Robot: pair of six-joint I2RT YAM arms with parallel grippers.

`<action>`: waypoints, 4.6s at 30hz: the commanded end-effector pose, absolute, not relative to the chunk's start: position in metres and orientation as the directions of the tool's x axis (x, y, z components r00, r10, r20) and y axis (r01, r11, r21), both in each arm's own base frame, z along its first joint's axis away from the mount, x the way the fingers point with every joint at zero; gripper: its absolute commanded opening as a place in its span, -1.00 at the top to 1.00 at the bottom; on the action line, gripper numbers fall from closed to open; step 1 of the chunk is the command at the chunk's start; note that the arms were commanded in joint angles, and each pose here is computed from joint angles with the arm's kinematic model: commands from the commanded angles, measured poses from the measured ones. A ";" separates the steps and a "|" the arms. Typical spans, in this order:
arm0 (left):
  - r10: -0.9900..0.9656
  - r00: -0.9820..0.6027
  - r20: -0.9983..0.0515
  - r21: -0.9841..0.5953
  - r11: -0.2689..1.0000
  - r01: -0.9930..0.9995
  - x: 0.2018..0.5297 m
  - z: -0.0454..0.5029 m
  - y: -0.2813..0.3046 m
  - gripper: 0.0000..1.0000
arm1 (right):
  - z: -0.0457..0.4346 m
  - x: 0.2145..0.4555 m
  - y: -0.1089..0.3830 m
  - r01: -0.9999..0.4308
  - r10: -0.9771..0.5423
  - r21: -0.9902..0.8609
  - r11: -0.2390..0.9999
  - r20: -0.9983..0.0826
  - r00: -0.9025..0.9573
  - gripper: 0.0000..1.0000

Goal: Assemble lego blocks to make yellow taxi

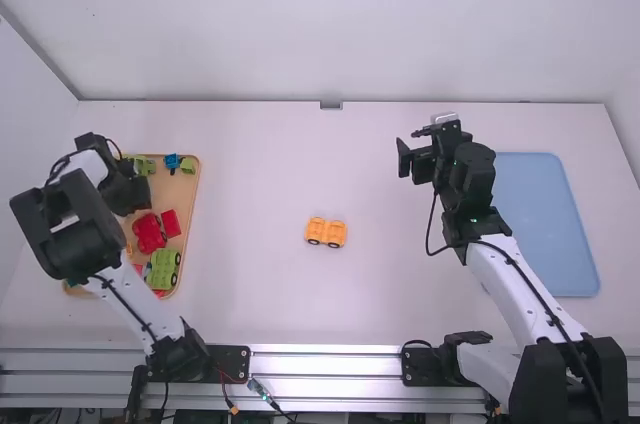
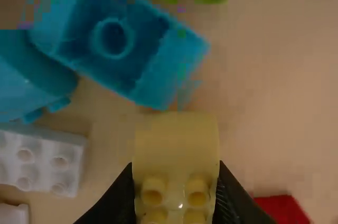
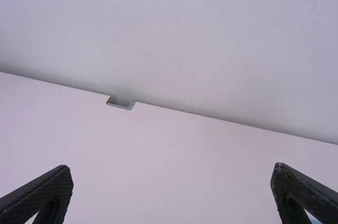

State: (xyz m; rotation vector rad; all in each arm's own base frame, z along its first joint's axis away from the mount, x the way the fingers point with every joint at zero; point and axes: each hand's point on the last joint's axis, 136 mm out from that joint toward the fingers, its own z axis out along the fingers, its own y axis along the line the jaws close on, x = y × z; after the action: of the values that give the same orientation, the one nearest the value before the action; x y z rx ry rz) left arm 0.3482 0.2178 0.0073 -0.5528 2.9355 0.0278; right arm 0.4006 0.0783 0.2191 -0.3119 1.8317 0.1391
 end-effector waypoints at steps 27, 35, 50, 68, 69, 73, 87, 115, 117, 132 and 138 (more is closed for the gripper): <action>-0.547 -0.830 -0.110 -0.109 0.836 -0.537 0.338 0.060 -0.137 0.95 | 0.228 0.404 0.081 -0.302 -0.195 -0.121 0.946 -0.954 -0.229 -0.98; -0.848 -0.531 0.006 -0.099 0.528 -0.844 0.322 0.057 -0.139 0.95 | 0.226 0.404 0.080 -0.302 -0.195 -0.119 0.946 -0.952 -0.235 -0.98; -0.988 -0.150 0.044 -0.166 0.141 -0.976 0.321 0.006 -0.133 0.95 | 0.219 0.401 0.080 -0.305 -0.199 -0.114 0.945 -0.944 -0.263 -0.98; -0.996 -0.089 0.030 -0.146 0.083 -0.986 0.311 -0.007 -0.124 -0.82 | 0.215 0.400 0.080 -0.308 -0.202 -0.112 0.945 -0.938 -0.281 -0.98; -0.995 -0.097 0.027 -0.147 0.092 -0.985 0.311 -0.007 -0.124 -0.98 | 0.215 0.400 0.080 -0.308 -0.202 -0.111 0.945 -0.938 -0.281 -0.99; -0.994 -0.106 0.024 -0.150 0.101 -0.984 0.312 -0.007 -0.124 -0.98 | 0.215 0.400 0.080 -0.308 -0.202 -0.112 0.945 -0.938 -0.281 -0.98; -0.226 -0.942 -0.247 -0.160 0.968 -0.191 0.372 0.097 -0.126 -0.98 | 0.216 0.400 0.080 -0.307 -0.202 -0.113 0.945 -0.940 -0.276 -0.98; 0.459 0.217 -0.862 0.233 -0.024 0.972 0.331 0.112 -0.105 -0.98 | 0.227 0.404 0.081 -0.267 -0.062 0.013 0.964 -0.961 -0.270 -0.99; 0.421 0.185 -0.888 0.202 -0.004 0.979 0.325 0.094 -0.107 -0.98 | 0.227 0.404 0.080 -0.267 -0.062 0.013 0.964 -0.961 -0.270 -0.98; 0.459 0.087 -0.884 0.079 -0.036 0.996 0.308 0.020 -0.122 -0.98 | 0.225 0.399 0.099 -0.315 -0.080 0.012 0.949 -0.957 -0.277 -0.98; 0.452 0.074 -0.889 0.047 -0.071 0.996 0.295 0.002 -0.128 -0.98 | 0.224 0.397 0.108 -0.332 -0.087 0.010 0.943 -0.957 -0.276 -0.98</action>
State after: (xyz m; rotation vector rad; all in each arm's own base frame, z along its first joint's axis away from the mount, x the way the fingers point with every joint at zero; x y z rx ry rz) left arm 0.3038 -0.1218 0.0082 1.6202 1.4830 -0.9029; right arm 0.3915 0.1056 0.2112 -0.3114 1.8716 0.2415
